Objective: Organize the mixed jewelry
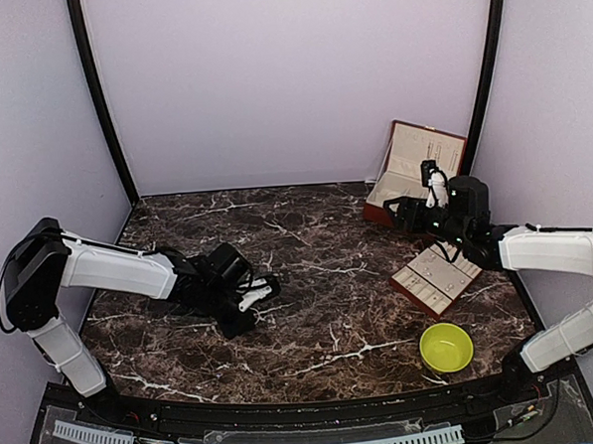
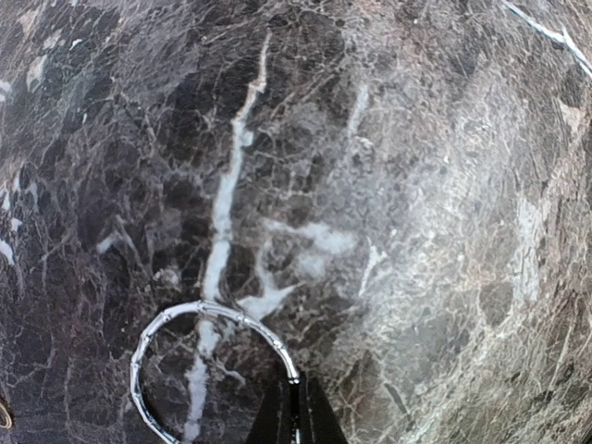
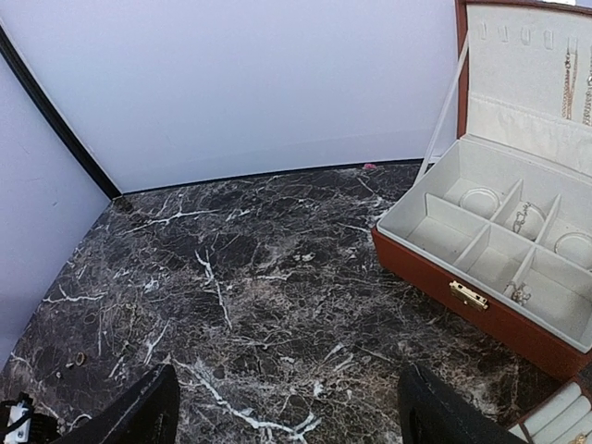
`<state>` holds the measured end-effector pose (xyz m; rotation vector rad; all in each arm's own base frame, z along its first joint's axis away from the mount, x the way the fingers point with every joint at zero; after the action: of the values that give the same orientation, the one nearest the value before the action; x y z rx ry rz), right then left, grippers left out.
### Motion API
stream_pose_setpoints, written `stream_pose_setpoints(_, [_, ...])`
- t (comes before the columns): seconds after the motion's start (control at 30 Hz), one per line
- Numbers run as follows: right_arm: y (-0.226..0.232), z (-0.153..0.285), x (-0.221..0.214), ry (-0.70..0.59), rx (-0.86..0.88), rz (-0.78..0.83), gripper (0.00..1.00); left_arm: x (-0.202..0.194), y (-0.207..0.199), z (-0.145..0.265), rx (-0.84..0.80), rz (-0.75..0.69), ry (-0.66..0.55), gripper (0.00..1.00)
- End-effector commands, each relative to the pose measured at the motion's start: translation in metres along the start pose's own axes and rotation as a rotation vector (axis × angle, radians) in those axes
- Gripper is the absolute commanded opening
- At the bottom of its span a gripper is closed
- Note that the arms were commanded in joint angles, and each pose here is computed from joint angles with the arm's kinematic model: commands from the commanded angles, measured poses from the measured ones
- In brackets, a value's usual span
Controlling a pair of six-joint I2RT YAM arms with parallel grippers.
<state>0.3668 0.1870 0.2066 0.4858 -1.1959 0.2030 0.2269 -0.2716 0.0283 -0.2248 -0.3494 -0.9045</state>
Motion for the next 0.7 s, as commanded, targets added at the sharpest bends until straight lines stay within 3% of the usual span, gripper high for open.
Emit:
stream_pose_setpoints(0.0, [0.010, 0.000, -0.001, -0.013, 0.053, -0.012, 0.82, 0.003, -0.010, 0.013, -0.034, -0.033, -0.040, 0.00])
stream_pose_setpoints(0.4, [0.032, -0.016, -0.031, 0.125, 0.138, -0.054, 0.80, 0.036, -0.016, 0.029, -0.057, -0.082, -0.119, 0.00])
stream_pose_setpoints(0.67, [0.070, -0.029, -0.081, 0.380, 0.152, -0.113, 0.74, 0.077, -0.036, 0.042, -0.080, -0.188, -0.184, 0.00])
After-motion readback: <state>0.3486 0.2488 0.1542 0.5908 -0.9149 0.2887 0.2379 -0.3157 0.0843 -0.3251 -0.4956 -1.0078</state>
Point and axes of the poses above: each gripper's point midway between its finger pads, its own z axis back along the fingers, its own y axis along the line the jaws close on, x = y × z, the point moved 1 cm from there along z, back along the fingers, and after that the axes turned 7 degrees about z, right-handed, at the moved point
